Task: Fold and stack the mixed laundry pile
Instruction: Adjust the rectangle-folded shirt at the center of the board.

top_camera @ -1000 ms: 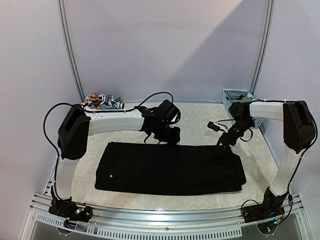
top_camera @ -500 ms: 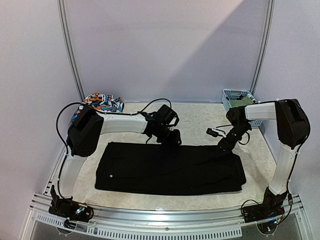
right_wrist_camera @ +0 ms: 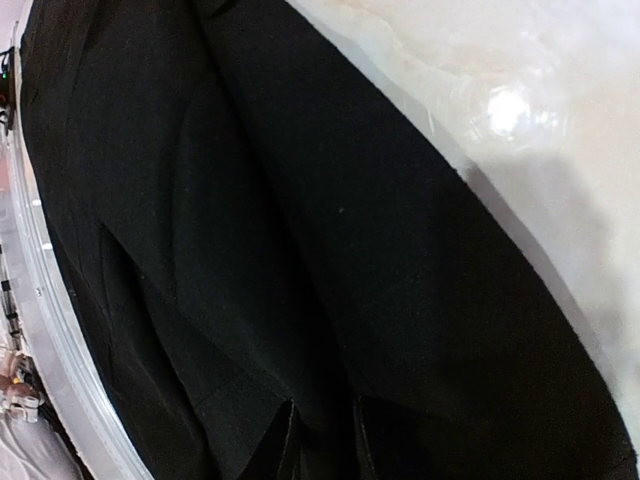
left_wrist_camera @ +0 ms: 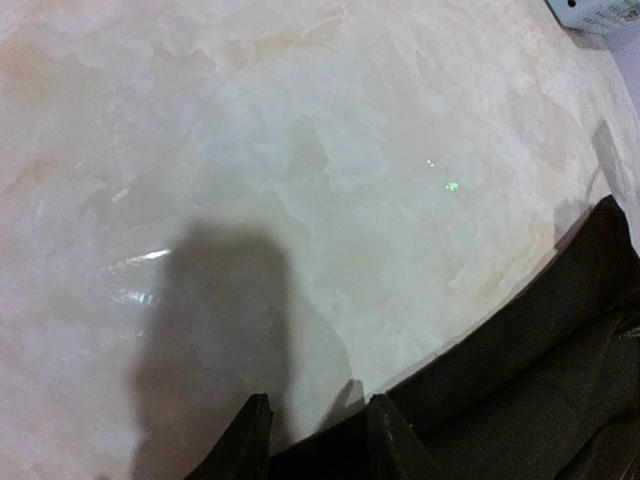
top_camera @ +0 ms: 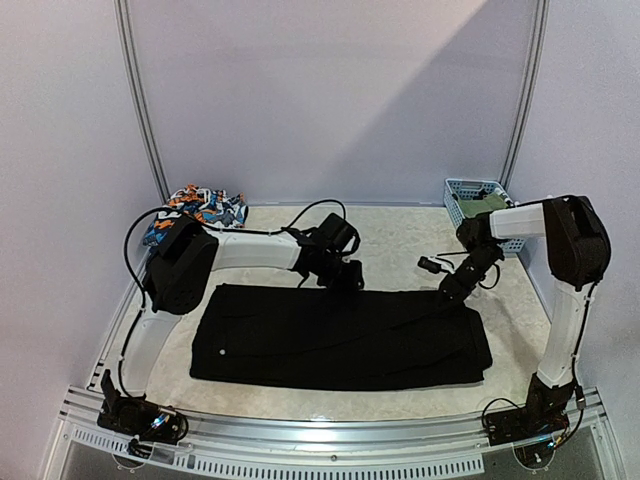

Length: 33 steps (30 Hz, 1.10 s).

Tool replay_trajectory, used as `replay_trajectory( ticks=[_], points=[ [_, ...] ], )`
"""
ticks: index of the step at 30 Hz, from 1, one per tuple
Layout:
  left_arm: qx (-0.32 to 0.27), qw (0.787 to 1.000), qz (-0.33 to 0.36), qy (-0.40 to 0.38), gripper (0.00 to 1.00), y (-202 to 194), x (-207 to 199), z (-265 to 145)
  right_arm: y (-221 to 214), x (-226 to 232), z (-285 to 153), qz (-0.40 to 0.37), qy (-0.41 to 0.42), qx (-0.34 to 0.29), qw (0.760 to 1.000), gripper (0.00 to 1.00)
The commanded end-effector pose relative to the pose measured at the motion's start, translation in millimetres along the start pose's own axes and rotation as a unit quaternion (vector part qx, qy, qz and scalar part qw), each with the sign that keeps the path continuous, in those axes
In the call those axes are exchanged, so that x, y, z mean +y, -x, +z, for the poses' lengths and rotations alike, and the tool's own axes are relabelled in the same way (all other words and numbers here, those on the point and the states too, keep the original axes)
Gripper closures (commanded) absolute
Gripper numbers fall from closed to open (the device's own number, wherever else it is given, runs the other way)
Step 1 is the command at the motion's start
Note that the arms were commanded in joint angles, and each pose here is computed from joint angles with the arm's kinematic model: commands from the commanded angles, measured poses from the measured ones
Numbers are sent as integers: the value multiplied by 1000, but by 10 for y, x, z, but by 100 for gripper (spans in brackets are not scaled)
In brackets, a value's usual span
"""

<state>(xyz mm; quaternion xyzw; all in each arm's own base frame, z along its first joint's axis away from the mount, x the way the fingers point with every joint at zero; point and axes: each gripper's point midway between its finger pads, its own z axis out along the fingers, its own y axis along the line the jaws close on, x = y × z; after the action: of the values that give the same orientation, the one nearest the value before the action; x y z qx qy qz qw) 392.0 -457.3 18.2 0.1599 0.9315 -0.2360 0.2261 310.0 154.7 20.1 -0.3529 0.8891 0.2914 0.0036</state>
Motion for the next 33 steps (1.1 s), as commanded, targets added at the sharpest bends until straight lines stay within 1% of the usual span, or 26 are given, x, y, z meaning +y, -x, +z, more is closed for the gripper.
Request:
replay_trajectory(
  ticks=[1,5,8,10,12,14,18,21,22,25,28,30,32,33],
  points=[
    [-12,999,8,30,65,42,172,143,25,-45,5,22,17,2,1000,87],
    [-24,998,22,51,67,91,251,166,32,-138,-28,53,33,-8,998,92],
    [-35,997,33,68,67,132,308,181,64,-196,-80,77,43,-16,996,92],
    [-38,996,38,74,68,149,330,199,49,-257,-64,93,42,-8,995,92],
    [-43,995,41,78,68,194,332,184,17,-340,-53,108,24,2,994,88],
    [-52,994,44,83,68,263,323,132,-6,-386,-47,123,12,11,992,82],
    [-73,990,61,100,67,442,303,-92,-55,-524,-113,136,-43,22,990,74],
    [-90,986,82,118,65,599,270,-396,-15,-520,-278,129,-74,10,989,68],
    [-96,983,92,125,65,649,258,-524,9,-502,-343,125,-82,3,989,64],
    [-102,977,125,141,63,674,223,-909,126,-409,-689,102,-125,-30,986,56],
    [-90,969,165,159,60,521,229,-1232,192,-296,-1017,75,-170,-61,981,51],
    [-71,964,188,172,60,341,255,-1388,234,-158,-1135,53,-169,-83,981,49],
    [-36,961,211,173,60,42,283,-1454,267,38,-1122,27,-139,-99,985,51],
    [-18,960,218,175,60,-96,294,-1476,273,160,-1086,3,-123,-100,987,54]
  ],
)
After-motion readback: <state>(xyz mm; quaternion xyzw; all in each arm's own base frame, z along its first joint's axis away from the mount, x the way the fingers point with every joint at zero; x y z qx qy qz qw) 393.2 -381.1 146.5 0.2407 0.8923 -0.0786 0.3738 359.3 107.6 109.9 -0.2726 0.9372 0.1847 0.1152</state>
